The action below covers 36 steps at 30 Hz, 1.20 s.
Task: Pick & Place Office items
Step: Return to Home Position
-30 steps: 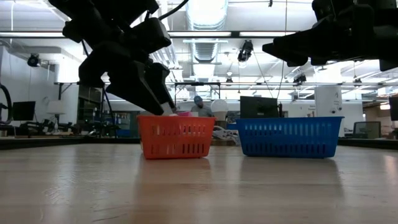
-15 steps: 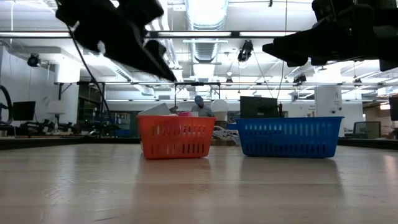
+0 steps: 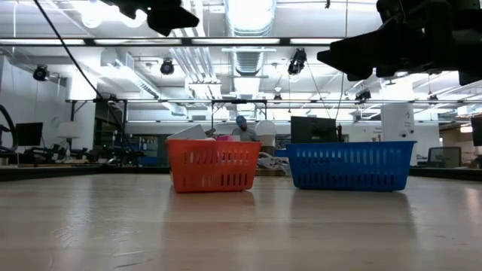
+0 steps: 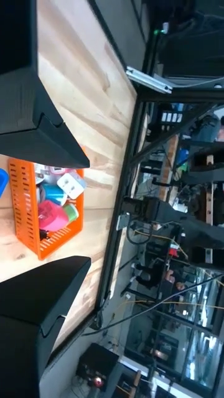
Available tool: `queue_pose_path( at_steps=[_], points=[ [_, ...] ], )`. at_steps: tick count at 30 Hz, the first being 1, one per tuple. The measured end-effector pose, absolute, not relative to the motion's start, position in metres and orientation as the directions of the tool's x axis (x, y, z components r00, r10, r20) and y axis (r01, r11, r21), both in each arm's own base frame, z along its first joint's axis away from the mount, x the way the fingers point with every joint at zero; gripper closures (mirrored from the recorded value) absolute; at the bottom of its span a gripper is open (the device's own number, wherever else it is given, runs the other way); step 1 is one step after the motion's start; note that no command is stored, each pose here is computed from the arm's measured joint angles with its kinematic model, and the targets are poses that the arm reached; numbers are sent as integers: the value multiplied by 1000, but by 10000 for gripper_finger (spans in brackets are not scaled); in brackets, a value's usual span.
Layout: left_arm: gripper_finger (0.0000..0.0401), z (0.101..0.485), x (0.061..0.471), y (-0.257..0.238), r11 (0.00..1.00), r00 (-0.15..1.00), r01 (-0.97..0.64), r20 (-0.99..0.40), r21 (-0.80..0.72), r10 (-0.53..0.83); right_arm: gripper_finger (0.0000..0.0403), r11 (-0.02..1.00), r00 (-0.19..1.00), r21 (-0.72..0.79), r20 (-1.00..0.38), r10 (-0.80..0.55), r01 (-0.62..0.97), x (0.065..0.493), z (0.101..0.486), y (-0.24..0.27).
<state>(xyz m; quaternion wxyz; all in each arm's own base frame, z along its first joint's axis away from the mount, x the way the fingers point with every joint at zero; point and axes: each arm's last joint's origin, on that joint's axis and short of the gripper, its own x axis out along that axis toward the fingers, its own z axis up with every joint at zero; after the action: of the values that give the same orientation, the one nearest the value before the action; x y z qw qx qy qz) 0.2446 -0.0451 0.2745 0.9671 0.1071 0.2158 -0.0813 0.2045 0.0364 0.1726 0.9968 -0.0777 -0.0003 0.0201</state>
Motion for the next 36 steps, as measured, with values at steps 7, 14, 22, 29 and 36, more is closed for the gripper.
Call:
queue_pose_path(
  at_steps=[7, 14, 22, 29, 36],
  points=[
    [117, 282, 222, -43, 981, 870, 177, -478, 74, -121, 165, 985, 988, -86, 7, -153, 153, 202, 177, 29],
    [116, 289, 197, -52, 928, 872, 372, -354, 31, -338, 165, 995, 998, -84, 12, 61, -60, 185, 194, 33],
    [116, 268, 162, -45, 929, 919, 369, -156, 22, -362, 165, 987, 987, -12, 25, 158, -158, 150, 216, 29],
    [116, 250, 138, -39, 932, 932, 361, -53, 24, -360, 165, 974, 971, -11, 75, 225, -225, 128, 224, 27],
    [116, 248, 128, -36, 933, 933, 359, 15, 31, -359, 165, 942, 939, -22, 80, 336, -335, 124, 223, 29]
  ],
)
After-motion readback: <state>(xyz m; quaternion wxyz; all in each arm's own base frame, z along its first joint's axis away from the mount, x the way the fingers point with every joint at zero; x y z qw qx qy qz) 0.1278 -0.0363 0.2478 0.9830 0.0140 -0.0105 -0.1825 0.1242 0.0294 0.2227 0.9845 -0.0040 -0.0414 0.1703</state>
